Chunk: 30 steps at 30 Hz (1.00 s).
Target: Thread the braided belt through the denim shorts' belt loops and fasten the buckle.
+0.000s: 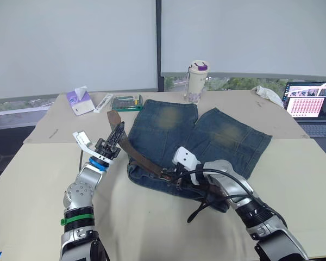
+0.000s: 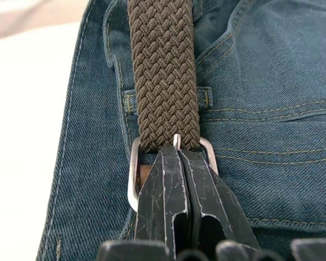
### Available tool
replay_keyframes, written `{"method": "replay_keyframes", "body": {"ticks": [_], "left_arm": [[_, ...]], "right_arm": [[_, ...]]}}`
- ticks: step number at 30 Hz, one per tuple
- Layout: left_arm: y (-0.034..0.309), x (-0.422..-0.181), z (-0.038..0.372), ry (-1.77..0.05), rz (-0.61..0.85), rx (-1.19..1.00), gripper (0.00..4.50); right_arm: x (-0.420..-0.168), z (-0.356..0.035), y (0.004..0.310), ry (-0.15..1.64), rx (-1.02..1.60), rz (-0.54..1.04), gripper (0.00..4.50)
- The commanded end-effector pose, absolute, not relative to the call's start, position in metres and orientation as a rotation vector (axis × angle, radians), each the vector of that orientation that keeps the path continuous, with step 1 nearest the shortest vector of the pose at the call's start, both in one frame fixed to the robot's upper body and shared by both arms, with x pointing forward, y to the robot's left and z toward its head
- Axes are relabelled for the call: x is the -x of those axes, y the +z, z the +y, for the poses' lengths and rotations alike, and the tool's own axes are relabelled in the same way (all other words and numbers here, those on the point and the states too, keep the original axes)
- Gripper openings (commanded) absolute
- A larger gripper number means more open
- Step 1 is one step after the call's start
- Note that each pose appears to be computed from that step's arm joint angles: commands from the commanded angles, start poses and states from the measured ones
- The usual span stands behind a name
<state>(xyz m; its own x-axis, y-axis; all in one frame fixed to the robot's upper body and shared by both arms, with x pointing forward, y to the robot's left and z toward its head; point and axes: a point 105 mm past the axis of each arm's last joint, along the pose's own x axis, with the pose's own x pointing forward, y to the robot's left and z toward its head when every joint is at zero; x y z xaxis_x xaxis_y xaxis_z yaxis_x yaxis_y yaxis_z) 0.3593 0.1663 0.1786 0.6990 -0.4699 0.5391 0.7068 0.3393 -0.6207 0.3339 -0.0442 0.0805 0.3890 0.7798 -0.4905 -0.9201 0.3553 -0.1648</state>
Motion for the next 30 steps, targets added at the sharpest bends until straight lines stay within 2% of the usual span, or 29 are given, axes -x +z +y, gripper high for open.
{"method": "replay_keyframes", "body": {"ticks": [1,7,11,15,18,21,26,30], "left_arm": [[0.221,-0.346,0.141,-0.971,-0.382,0.739,0.00],[0.271,-0.341,0.132,-1.072,-0.535,0.665,0.00],[0.288,-0.339,0.129,-1.088,-0.591,0.672,0.00],[0.309,-0.326,0.125,-1.127,-0.678,0.731,0.00],[0.313,-0.323,0.127,-1.125,-0.695,0.802,0.00],[0.312,-0.318,0.126,-1.141,-0.687,0.867,0.00],[0.300,-0.298,0.095,-1.297,-0.565,0.893,0.00],[0.289,-0.291,0.077,-1.346,-0.488,0.905,0.00]], "right_arm": [[-0.317,-0.067,0.014,1.075,0.489,0.671,0.02],[-0.314,-0.070,0.000,1.053,0.505,0.752,0.02],[-0.314,-0.073,-0.006,1.042,0.518,0.776,0.02],[-0.313,-0.076,-0.012,1.021,0.512,0.804,0.02],[-0.313,-0.080,-0.015,1.005,0.521,0.815,0.02],[-0.312,-0.084,-0.017,0.996,0.526,0.824,0.02],[-0.312,-0.084,-0.019,0.983,0.514,0.823,0.02],[-0.313,-0.083,-0.019,0.970,0.504,0.813,0.02]]}}
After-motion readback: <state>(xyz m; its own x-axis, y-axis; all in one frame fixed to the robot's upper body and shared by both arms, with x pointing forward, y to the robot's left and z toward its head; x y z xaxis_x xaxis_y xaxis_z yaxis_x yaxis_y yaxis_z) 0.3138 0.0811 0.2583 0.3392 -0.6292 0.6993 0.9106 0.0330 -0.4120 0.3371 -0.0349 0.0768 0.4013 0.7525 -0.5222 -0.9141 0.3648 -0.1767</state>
